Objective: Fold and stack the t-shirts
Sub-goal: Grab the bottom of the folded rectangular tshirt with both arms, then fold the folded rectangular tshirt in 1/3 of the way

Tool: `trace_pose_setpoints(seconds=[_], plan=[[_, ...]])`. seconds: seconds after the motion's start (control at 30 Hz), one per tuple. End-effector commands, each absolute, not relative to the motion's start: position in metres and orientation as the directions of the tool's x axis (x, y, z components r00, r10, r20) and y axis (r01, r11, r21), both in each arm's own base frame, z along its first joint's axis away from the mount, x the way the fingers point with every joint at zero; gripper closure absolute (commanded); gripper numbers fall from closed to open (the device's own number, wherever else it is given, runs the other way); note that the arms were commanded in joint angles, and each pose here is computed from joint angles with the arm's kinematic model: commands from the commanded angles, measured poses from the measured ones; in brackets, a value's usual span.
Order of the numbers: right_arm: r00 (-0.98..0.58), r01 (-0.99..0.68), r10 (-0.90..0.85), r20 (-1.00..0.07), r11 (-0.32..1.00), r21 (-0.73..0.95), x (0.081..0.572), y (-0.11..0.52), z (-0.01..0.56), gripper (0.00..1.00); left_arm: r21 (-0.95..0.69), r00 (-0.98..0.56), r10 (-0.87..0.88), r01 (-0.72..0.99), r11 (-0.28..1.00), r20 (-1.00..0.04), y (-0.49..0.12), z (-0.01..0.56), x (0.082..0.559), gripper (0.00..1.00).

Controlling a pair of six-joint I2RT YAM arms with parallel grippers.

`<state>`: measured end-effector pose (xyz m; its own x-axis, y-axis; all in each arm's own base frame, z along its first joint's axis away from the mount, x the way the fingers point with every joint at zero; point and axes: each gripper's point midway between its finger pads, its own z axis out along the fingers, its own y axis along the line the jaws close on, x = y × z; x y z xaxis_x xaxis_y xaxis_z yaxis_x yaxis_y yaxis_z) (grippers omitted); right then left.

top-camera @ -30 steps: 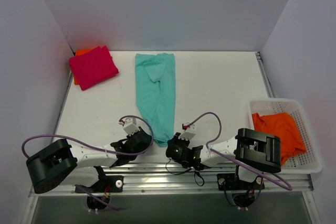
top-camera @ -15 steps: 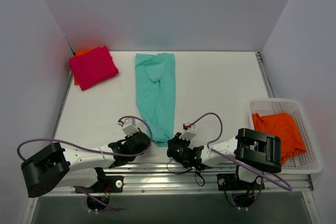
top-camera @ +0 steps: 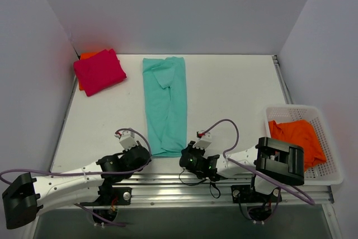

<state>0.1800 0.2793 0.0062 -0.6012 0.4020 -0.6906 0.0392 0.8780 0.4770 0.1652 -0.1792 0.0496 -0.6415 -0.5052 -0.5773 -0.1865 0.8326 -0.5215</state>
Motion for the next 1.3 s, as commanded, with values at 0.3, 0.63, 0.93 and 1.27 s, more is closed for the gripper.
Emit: trace_pose_setpoints(seconds=[0.3, 0.63, 0.93, 1.27], plan=[[-0.580, 0.021, 0.227, -0.782, 0.964, 0.264, 0.175, 0.238, 0.047, 1.00, -0.519, -0.651, -0.480, -0.151, 0.841, -0.588, -0.189, 0.083, 0.167, 0.98], [-0.510, 0.005, 0.227, -0.829, 0.965, 0.261, 0.184, 0.235, 0.108, 1.00, -0.576, -0.606, -0.492, -0.067, 0.815, -0.625, -0.197, 0.143, 0.177, 0.98], [-0.438, 0.034, 0.206, -0.875, 0.977, 0.212, 0.220, 0.239, 0.155, 1.00, -0.591, -0.543, -0.503, -0.016, 0.807, -0.672, -0.193, 0.191, 0.203, 0.98], [-0.393, 0.073, 0.223, -0.892, 0.975, 0.211, 0.258, 0.243, 0.181, 1.00, -0.589, -0.554, -0.496, -0.012, 0.808, -0.669, -0.206, 0.198, 0.248, 0.98]])
